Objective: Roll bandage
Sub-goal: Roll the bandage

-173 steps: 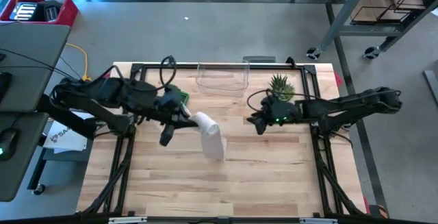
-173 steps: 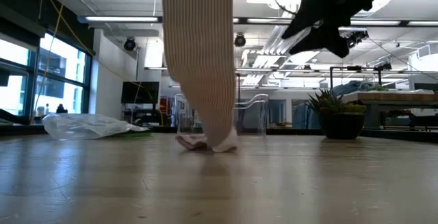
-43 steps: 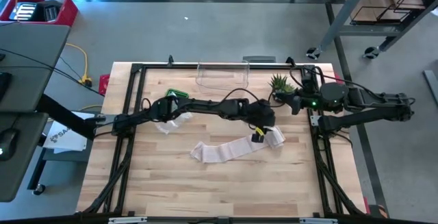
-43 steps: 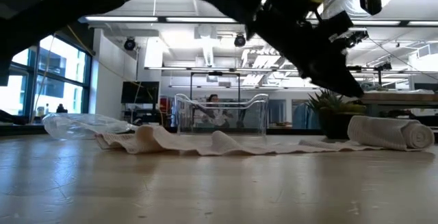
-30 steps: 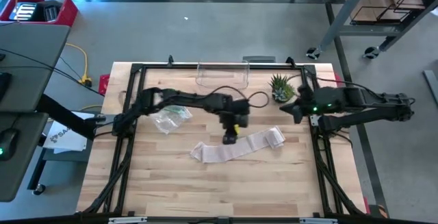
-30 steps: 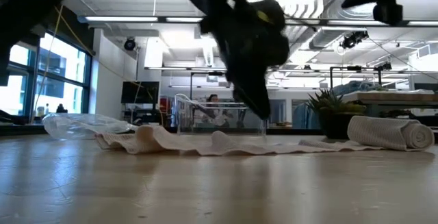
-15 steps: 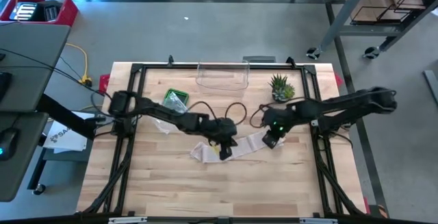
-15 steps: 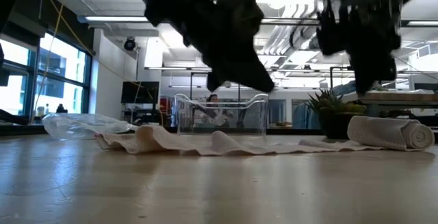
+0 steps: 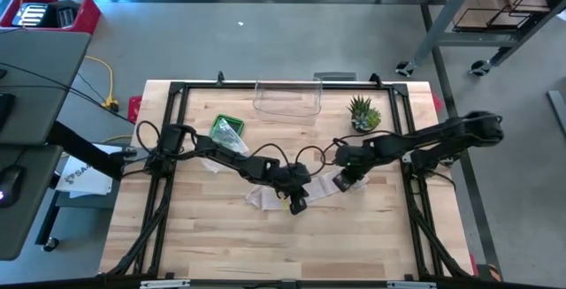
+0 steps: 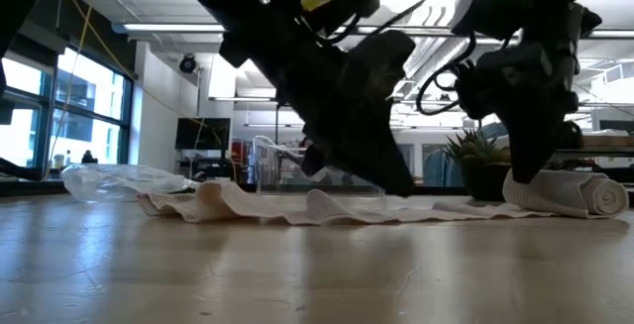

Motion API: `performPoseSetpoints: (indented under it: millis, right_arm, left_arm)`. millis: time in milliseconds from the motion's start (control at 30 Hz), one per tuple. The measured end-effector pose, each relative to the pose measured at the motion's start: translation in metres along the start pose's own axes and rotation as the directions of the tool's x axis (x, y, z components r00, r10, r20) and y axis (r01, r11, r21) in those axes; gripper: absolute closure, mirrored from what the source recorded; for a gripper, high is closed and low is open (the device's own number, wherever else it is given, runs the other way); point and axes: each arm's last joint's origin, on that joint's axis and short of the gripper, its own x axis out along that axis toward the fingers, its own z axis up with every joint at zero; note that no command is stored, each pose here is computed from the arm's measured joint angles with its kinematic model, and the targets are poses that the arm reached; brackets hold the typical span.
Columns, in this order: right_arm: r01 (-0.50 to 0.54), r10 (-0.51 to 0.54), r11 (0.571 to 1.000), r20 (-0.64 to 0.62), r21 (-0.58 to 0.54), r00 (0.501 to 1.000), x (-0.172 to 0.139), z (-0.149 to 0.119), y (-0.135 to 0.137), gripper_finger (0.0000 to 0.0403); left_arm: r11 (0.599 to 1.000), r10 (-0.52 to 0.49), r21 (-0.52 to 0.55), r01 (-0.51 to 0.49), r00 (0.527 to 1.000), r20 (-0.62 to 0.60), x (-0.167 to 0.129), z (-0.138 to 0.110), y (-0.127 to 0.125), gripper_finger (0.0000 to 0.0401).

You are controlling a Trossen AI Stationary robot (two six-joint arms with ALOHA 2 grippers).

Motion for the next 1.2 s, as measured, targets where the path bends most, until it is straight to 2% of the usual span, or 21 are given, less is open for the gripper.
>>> performPoseSetpoints:
  millis: [100,167,333,400,500,567,633,767,967,1200]
  right_arm:
    - [-0.005,0.005,0.999,0.006,-0.051,1.0,0.006,0.002,0.002,0.0403]
    - [-0.009,0.014,0.984,0.027,-0.176,1.0,0.009,0.003,0.006,0.0403]
    - [0.116,-0.101,0.889,0.057,-0.443,0.993,0.009,0.006,0.01,0.0403]
    - [0.11,-0.089,0.819,0.065,-0.563,0.994,0.009,0.008,0.012,0.0403]
    - [0.101,-0.091,0.662,0.054,-0.743,0.994,0.009,0.005,0.013,0.0403]
    - [0.093,-0.108,0.568,0.038,-0.818,0.993,0.011,0.002,0.01,0.0403]
    - [0.088,-0.105,0.525,0.038,-0.846,0.994,0.011,0.002,0.01,0.0403]
    - [0.087,-0.124,0.504,0.028,-0.86,0.992,0.013,0.001,0.005,0.0403]
    - [0.087,-0.136,0.515,0.019,-0.853,0.991,0.015,-0.001,0.002,0.0403]
    - [0.122,-0.161,0.519,0.043,-0.846,0.986,0.015,0.0,0.0,0.0403]
  left_arm:
    - [1.0,0.004,0.007,-0.004,1.0,-0.002,-0.002,0.001,0.0,0.0401]
    - [1.0,0.016,0.007,-0.016,1.0,-0.025,-0.001,-0.001,0.001,0.0401]
    - [1.0,0.011,0.007,-0.01,0.997,-0.074,-0.003,-0.005,0.002,0.0401]
    - [1.0,0.008,0.008,-0.007,0.995,-0.098,-0.004,-0.006,0.002,0.0401]
    - [1.0,-0.002,0.026,0.005,0.994,-0.105,-0.005,-0.006,0.002,0.0401]
    - [1.0,-0.003,0.031,0.006,0.994,-0.107,-0.005,-0.006,0.002,0.0401]
    - [1.0,0.0,0.03,0.003,0.994,-0.112,-0.005,-0.007,0.002,0.0401]
    - [1.0,0.011,0.029,-0.007,0.991,-0.131,-0.005,-0.008,0.003,0.0401]
    - [0.999,0.044,0.033,-0.038,0.979,-0.201,-0.007,-0.014,0.006,0.0401]
    - [0.988,0.075,0.149,-0.027,0.943,-0.324,-0.02,-0.021,0.009,0.0401]
